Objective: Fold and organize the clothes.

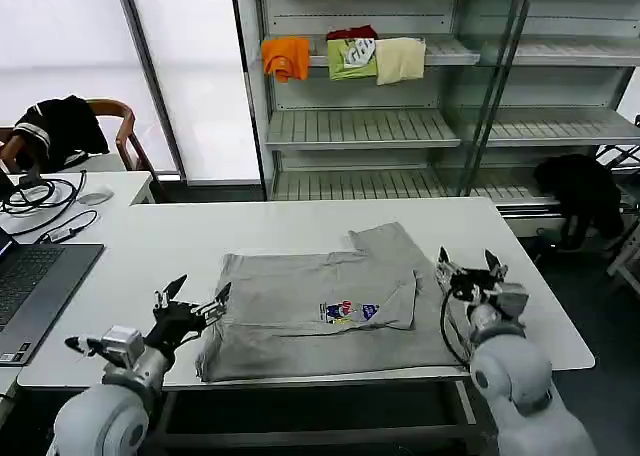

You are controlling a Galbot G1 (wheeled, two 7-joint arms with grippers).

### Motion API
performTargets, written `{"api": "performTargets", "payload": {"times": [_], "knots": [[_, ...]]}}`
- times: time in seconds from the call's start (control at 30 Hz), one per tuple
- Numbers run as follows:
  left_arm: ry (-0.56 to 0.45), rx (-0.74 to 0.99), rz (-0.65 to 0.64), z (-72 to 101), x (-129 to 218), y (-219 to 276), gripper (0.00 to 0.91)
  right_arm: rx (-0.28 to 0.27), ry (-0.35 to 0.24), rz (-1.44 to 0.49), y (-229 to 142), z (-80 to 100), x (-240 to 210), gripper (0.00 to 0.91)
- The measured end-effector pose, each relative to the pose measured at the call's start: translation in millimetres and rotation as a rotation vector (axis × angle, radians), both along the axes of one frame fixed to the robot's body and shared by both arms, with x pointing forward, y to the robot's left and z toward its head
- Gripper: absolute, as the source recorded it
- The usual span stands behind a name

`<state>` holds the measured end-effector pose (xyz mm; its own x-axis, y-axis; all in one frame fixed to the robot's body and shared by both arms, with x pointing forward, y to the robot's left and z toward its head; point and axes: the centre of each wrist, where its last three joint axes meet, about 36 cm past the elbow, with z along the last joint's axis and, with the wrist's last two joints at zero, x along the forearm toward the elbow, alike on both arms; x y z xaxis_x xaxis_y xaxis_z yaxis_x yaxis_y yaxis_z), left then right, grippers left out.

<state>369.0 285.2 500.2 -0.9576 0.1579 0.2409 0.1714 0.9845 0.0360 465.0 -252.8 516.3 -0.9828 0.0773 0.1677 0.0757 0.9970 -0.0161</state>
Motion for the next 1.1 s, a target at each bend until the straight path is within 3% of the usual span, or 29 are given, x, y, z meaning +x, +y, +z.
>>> {"api": "performTargets", "payload": {"times": [0.33, 0.63, 1.1], "knots": [[0.015, -0.026, -0.043, -4.1, 75.1, 1.1, 0.907, -0.01, 0.016, 0.041, 6.1, 10.5, 77.5, 0.907], [0.057, -0.038, -0.059, -14.3, 134.9, -2.5, 0.907, -0.005, 0.076, 0.049, 12.7, 10.8, 146.9, 0.907], [0.14, -0.015, 0.0, -37.2, 188.2, -0.4, 0.907, -0.004, 0.206, 0.057, 27.5, -23.1, 204.5, 0.907]]}}
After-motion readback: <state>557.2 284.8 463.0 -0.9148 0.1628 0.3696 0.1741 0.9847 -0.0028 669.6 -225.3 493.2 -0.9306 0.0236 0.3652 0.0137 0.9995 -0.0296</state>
